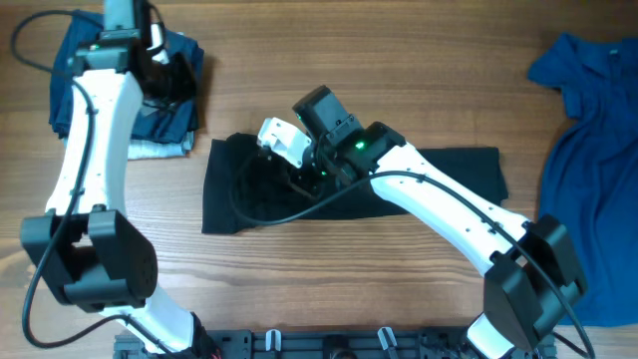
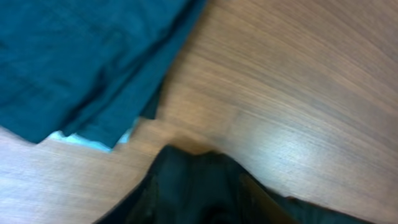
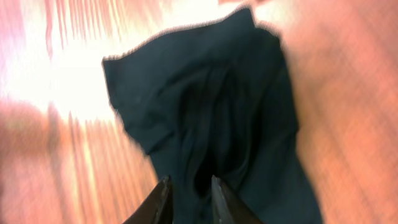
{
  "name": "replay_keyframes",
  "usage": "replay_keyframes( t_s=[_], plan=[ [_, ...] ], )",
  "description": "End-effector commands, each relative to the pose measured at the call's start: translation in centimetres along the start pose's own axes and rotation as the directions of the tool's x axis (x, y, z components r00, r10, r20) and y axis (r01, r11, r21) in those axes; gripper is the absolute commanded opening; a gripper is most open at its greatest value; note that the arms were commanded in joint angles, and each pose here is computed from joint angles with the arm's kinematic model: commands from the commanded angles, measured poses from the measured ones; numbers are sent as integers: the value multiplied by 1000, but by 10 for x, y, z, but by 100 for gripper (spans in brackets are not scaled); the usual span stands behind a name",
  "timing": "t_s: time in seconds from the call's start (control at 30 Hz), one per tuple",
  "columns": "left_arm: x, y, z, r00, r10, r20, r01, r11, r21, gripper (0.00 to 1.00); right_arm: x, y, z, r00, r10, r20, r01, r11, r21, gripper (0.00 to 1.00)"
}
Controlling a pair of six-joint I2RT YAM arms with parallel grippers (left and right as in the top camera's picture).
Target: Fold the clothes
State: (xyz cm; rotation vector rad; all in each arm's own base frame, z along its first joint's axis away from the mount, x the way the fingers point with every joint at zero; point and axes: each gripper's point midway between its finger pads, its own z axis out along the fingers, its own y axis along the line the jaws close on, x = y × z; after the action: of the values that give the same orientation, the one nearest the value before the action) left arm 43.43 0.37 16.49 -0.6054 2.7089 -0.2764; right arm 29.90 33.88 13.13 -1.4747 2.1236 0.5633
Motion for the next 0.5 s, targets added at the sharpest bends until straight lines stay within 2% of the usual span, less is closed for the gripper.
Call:
replay_keyframes(
  t_s=[0.0,0.03,0.13,0.17,0.2,0.43,0.47],
  plan=[
    [-2,16,-16,999,-44,6,45,999,-20,70,6,-3,37,999,-30,-21,30,999,-17,18],
    [-2,21,-17,999,-52,6,52,998,-35,77,11,-1,47,999,-33,-37,32,999,-29,18],
    [-6,37,-18,998,-60,33,63,992,-107,89,35,15,85,992,-41,-117,32,996,-83,18],
    [-6,37,-18,998,-60,31,63,992,-108,92,37,17,87,991,-43,-125,32,996,-88,18],
    [-5,37,-18,998,-61,27,63,992,-110,100,39,17,88,991,-39,-131,28,996,-87,18],
    [-5,37,-18,998,-61,27,63,992,-110,100,49,18,90,986,-27,-164,12,996,-93,20],
    [-5,37,-18,998,-61,27,63,992,-110,100,50,16,91,985,-28,-170,14,997,-82,25]
  ],
)
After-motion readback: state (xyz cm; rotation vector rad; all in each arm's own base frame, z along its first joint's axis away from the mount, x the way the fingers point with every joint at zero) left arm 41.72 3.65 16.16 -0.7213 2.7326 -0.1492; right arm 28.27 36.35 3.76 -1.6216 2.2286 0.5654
